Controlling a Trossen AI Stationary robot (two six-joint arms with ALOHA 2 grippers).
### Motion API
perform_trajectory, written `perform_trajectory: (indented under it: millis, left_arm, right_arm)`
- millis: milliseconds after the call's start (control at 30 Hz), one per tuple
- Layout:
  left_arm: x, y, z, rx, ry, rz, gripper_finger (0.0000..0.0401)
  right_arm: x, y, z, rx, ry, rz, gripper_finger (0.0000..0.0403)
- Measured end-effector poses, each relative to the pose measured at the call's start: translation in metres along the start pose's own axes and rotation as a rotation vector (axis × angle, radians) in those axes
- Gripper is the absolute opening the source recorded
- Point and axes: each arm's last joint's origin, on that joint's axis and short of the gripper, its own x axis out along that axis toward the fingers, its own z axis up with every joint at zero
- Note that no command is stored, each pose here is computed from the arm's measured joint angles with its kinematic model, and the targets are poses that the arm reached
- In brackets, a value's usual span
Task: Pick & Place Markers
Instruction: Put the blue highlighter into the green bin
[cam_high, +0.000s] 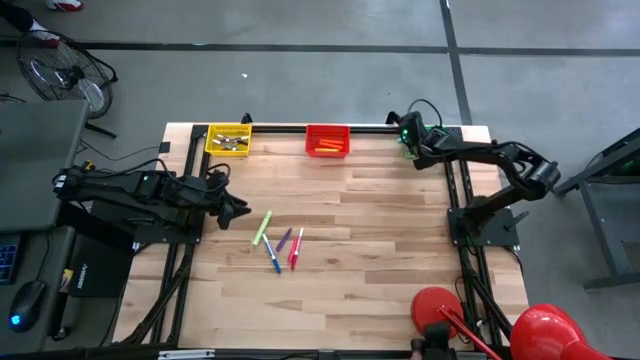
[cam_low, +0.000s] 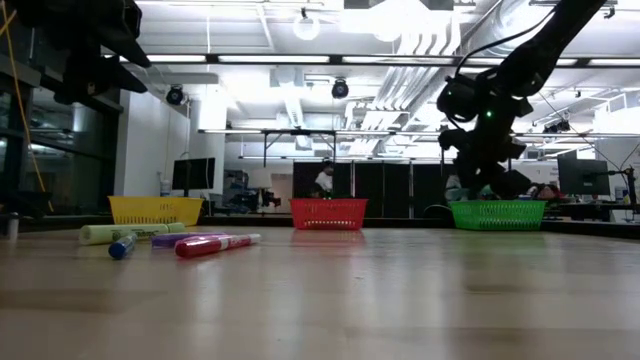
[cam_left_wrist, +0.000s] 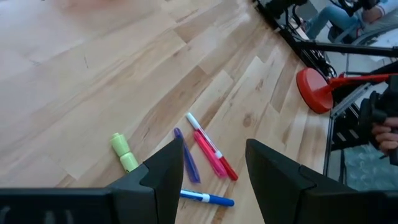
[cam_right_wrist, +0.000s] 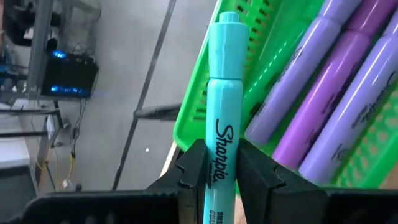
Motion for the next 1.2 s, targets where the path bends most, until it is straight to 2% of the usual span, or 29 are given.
perform_trajectory:
  millis: [267,600,800,1000,1200]
  left_arm:
    - [0.000,0.000,0.000,-0.014,-0.009,0.007,0.0170]
    - [0.000,0.001,0.001,-0.039,-0.023,0.019,0.0170]
    - [0.000,0.001,0.001,-0.041,-0.029,0.024,0.0170]
    - [0.000,0.001,0.001,-0.041,-0.033,0.026,0.0170]
    - [0.000,0.001,0.001,-0.042,-0.037,0.029,0.0170]
  right_arm:
    - [0.008,0.001,0.015,0.048,-0.034,-0.028,0.0056]
    - [0.012,-0.005,0.029,0.053,-0.078,-0.118,0.0056]
    - [0.012,-0.006,0.031,0.053,-0.074,-0.134,0.0055]
    - [0.012,-0.006,0.030,0.054,-0.060,-0.138,0.0080]
    - [0.012,-0.006,0.030,0.045,-0.059,-0.138,0.0074]
